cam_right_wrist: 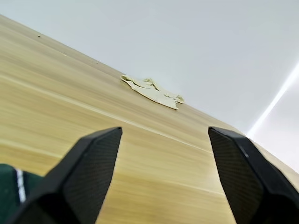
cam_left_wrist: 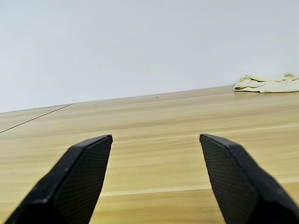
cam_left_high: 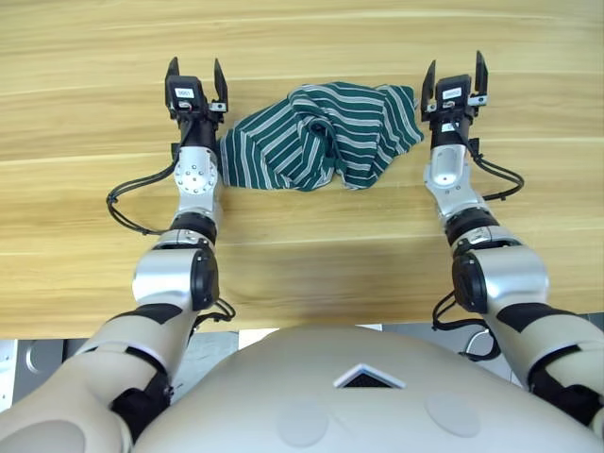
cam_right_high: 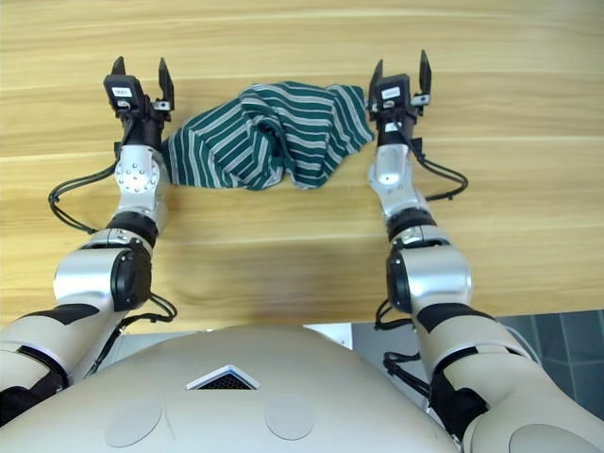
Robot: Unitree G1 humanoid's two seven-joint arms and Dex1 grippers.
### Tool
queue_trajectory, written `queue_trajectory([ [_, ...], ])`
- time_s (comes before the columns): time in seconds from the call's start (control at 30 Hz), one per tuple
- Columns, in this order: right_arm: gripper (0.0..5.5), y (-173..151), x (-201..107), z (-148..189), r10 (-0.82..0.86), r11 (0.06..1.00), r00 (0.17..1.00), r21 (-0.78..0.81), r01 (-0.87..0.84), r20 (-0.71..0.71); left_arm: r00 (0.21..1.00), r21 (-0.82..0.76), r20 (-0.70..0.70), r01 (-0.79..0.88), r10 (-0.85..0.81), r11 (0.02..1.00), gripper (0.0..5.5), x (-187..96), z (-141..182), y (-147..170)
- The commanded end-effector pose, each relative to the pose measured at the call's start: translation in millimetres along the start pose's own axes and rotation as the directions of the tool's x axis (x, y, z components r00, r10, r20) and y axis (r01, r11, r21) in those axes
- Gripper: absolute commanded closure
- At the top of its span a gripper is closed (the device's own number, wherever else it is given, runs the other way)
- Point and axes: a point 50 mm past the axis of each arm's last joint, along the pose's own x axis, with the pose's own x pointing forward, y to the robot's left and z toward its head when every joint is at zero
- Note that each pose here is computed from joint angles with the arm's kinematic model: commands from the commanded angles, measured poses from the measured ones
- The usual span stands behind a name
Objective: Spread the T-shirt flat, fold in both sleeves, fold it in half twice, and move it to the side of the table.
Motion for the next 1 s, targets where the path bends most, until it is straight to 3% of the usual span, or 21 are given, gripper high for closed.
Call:
queue_trajectory([
  [0.03, 2.1, 0, 1, 0, -0.01, 1.0, 1.0, 0.007, 0.01, -0.007, 1.0, -0.036, -0.006, 0.003, -0.004, 0.999, 2.0, 4, 2, -2],
  [0.33, 2.1, 5, 1, 3, 0.008, 1.0, 1.0, 0.017, -0.008, 0.008, 0.997, -0.085, -0.007, 0.072, -0.073, 0.994, 2.0, 3, 1, -10],
  [1.0, 2.1, 10, -1, 4, 0.037, 0.999, 0.999, -0.004, -0.036, 0.028, 0.993, 0.002, 0.008, 0.114, -0.114, 0.993, 2.0, 0, 1, -14],
])
